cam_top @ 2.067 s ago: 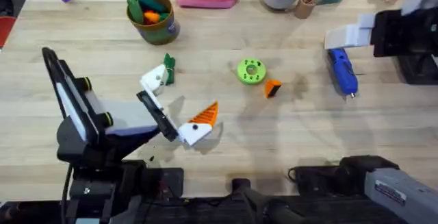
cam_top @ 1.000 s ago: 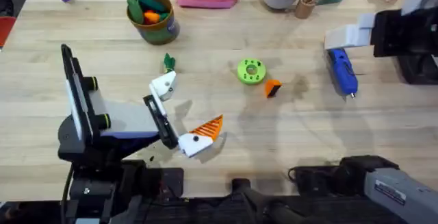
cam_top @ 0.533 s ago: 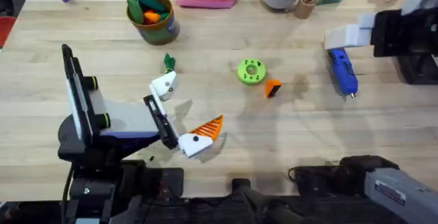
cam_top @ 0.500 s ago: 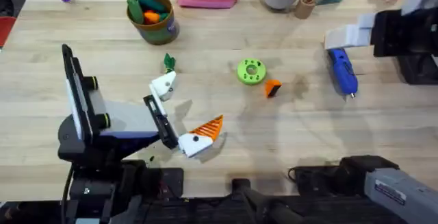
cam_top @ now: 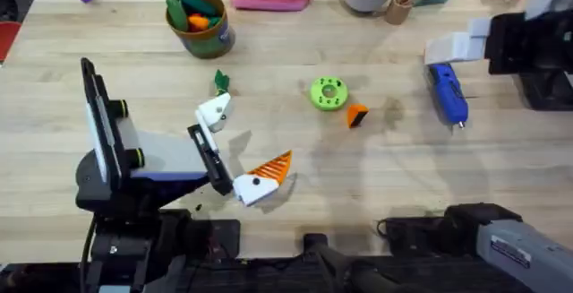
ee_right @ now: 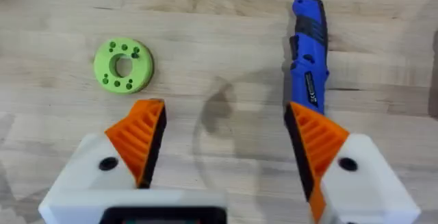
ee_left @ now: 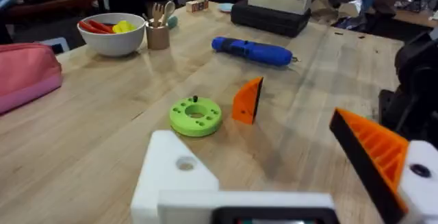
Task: Pick up the gripper from the table and insert it into the empty holder that is missing its gripper. Then pick up a screw, insert it into the mounting hole, and use the screwdriver to tighten it. Finally, clean up the table by picking up the vegetable and placing it into the bucket.
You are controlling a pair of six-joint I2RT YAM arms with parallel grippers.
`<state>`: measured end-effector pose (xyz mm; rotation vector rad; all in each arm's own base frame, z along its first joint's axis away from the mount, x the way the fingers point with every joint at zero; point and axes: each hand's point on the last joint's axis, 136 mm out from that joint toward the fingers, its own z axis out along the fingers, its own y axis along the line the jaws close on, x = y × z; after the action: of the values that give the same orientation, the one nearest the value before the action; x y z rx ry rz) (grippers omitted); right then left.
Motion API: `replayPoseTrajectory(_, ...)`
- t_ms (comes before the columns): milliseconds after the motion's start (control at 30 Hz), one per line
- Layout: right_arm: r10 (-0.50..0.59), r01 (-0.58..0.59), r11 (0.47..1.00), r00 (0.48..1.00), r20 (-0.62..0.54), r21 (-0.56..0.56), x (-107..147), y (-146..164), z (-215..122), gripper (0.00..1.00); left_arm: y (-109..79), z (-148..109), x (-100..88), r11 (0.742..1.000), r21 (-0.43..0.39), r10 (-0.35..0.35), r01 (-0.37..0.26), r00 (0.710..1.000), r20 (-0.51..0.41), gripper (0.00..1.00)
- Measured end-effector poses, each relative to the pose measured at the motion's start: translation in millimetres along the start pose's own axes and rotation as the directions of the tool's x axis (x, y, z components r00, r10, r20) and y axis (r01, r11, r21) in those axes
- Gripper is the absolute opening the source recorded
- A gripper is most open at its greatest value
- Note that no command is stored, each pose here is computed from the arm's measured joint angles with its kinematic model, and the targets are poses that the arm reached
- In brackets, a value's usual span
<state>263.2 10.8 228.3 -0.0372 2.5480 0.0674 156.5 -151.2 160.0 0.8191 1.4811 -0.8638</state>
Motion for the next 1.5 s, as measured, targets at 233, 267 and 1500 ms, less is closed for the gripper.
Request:
replayPoseTrajectory(233, 0.000, 0.000, 1.000, 1.000, 0.000, 0.000, 0, 0, 0, 0.994, 0.0, 0, 0.0, 1.000, 0.000, 0.000, 0.000, 1.000, 0.000, 0.985)
replayPoseTrajectory(267, 0.000, 0.000, 1.000, 1.000, 0.000, 0.000, 0, 0, 0, 0.994, 0.0, 0, 0.0, 1.000, 0.000, 0.000, 0.000, 1.000, 0.000, 0.985)
replayPoseTrajectory(1500, 0.029, -0.028, 1.000, 0.902, -0.430, 0.009, 59, 102, 53, 0.994, 0.0, 0, 0.1, 1.000, 0.000, 0.000, 0.000, 1.000, 0.000, 0.985)
